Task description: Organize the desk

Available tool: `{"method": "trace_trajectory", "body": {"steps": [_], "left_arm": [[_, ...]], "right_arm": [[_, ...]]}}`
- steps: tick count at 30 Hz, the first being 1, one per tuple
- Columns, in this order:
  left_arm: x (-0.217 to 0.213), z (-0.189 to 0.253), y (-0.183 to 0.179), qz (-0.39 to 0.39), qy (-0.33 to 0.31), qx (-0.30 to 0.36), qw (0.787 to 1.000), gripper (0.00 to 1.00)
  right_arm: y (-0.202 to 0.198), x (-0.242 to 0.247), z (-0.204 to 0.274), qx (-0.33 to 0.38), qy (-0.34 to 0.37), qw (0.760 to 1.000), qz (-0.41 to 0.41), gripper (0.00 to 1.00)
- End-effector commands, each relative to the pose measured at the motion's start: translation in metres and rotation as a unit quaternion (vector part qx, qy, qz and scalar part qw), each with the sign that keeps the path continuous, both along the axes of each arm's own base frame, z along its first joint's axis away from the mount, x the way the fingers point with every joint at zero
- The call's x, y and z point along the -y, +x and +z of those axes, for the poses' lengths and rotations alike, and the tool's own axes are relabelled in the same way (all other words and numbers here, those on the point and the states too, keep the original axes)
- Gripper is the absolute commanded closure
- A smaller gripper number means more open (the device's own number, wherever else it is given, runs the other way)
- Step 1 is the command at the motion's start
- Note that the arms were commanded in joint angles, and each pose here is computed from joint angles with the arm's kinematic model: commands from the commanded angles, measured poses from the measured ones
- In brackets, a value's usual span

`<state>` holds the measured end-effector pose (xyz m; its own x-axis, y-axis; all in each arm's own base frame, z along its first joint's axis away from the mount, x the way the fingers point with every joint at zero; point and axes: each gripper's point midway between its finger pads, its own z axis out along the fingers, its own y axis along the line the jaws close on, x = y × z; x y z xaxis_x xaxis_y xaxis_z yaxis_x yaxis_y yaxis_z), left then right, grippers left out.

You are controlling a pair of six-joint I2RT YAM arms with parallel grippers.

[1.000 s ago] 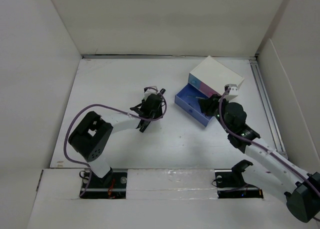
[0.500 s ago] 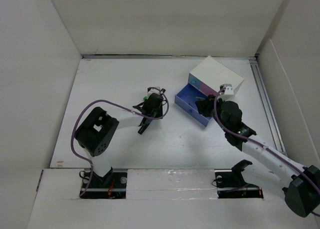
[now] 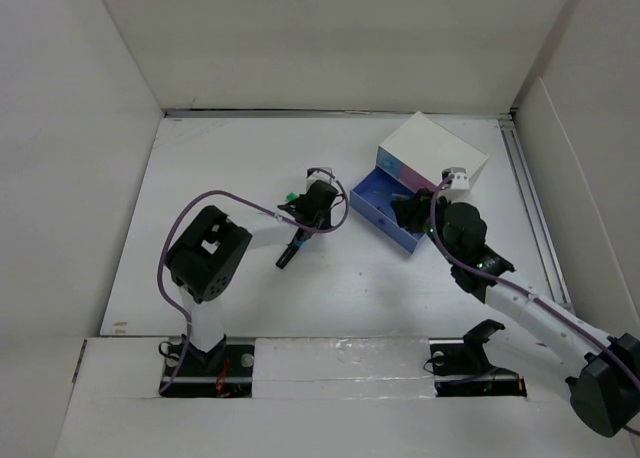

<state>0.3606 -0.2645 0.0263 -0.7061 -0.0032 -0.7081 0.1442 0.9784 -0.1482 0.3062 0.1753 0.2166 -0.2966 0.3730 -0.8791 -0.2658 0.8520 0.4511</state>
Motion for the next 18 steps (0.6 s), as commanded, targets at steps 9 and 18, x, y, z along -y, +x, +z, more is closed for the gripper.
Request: {"method": "trace_trajectory", "body": {"steps": [9,18], "left_arm": [[0.016,0.021,-0.022,-0.038,-0.024,-0.008,0.999,1.0],[0.038,0.124,-0.033,-0.051,-0.177,0.056,0.981,1.0]], "right_arm": [[0.0,-0.001,0.038,0.051,0.027,0.998,-0.002,0.6],[0.0,0.001,0.039,0.051,0.026,0.998,-0.006,0.6]]}}
